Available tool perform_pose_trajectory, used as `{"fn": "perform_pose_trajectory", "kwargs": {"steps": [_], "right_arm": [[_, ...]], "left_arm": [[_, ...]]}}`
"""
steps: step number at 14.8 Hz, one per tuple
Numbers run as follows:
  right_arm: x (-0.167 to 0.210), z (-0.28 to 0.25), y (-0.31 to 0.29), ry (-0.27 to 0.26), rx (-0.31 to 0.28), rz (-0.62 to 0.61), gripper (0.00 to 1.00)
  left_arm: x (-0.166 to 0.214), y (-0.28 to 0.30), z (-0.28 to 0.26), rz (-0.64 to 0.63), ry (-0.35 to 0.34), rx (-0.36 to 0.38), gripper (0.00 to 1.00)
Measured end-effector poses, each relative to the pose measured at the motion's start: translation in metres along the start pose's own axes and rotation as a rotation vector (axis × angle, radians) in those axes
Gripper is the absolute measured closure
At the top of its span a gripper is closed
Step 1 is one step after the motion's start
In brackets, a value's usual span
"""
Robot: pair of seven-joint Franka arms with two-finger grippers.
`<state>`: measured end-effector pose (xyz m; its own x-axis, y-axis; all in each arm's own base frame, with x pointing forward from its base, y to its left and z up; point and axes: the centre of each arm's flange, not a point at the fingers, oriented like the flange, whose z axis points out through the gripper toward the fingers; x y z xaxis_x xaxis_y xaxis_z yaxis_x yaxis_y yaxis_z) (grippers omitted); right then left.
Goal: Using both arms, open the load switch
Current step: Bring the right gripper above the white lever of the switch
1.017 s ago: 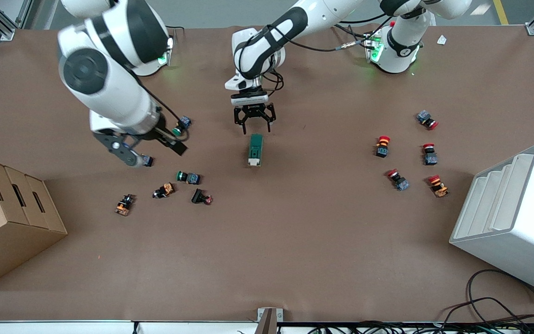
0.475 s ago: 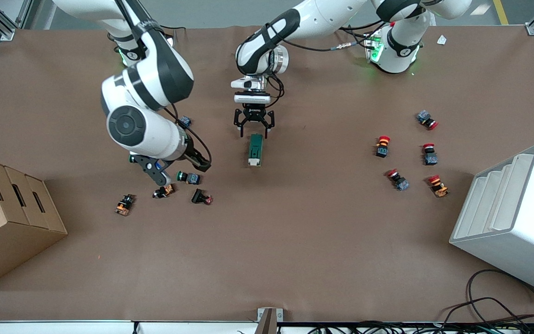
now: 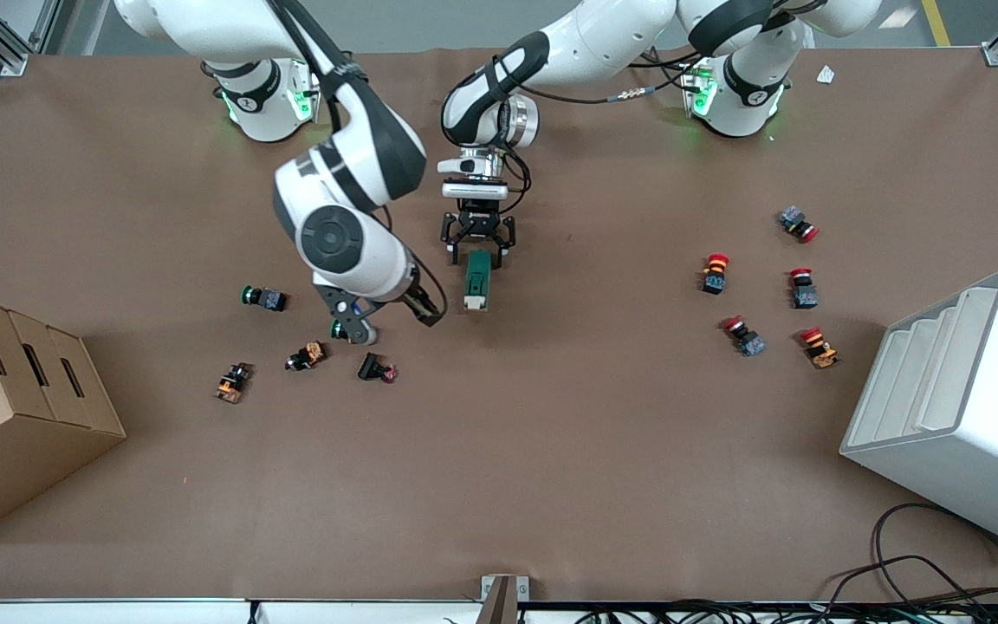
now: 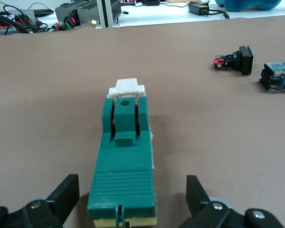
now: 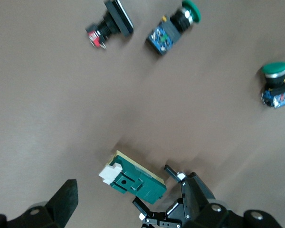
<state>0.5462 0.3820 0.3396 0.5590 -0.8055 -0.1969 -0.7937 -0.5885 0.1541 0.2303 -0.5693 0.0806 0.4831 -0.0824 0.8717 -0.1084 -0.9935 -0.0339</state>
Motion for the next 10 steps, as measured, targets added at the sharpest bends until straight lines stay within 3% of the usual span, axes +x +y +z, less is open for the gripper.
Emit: {"fn": "perform_pose_trajectory", "kwargs": {"steps": [6,10], "right_arm": [[-0.026,0.08,-0.017,0.019,-0.056,0.129,0.0],[-0.038,0.113,-0.023,0.031,-0.055,0.176,0.0]], "left_arm": [[-0.002,0.0,0.0,0.004,0.012,0.006,0.0],[-0.002,0.0,0.0,0.003,0.012,0.006,0.0]]}}
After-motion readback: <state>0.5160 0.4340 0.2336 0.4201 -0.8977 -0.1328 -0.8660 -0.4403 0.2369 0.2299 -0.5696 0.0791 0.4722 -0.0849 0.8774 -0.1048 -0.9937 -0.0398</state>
